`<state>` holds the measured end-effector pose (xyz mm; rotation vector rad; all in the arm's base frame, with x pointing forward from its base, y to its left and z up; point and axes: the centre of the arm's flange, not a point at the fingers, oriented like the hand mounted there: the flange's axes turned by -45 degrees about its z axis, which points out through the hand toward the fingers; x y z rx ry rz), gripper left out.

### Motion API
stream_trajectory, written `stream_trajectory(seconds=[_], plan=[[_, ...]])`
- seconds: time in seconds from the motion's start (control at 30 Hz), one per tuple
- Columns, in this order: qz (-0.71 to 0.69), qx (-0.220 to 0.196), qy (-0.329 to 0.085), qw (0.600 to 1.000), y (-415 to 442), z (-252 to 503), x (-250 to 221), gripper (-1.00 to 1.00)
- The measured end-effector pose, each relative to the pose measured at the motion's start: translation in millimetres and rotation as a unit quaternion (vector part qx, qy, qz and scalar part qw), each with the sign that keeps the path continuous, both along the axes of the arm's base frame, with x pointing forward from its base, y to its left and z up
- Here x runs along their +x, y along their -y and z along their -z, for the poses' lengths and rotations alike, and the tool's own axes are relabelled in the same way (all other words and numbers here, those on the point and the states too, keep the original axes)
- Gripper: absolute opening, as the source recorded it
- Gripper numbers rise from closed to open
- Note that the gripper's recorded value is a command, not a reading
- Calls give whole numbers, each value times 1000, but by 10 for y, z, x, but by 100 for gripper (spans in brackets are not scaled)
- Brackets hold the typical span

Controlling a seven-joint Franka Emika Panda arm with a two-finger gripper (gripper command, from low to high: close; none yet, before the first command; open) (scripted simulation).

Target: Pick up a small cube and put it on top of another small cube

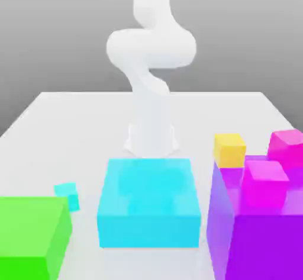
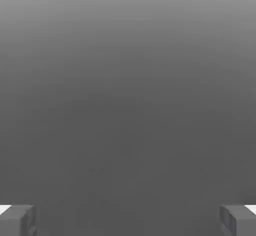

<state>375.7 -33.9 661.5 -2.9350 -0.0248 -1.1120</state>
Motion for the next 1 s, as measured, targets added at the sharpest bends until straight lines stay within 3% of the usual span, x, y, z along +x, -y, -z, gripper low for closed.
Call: stream_trajectory(seconds=[0.13, 0.3, 0.47, 0.67, 0.77, 1.0], plan=[[-26, -13, -69, 997, 546, 988, 349, 0], [-61, -28, -153, 986, 1071, 2239, 401, 0], [-99, -44, -236, 966, 1460, 3393, 65, 0], [-140, -59, -328, 932, 1785, 4440, -735, 0], [-142, -61, -345, 926, 1895, 4639, -945, 0], [-154, -72, -345, 923, 1892, 4859, -878, 0]])
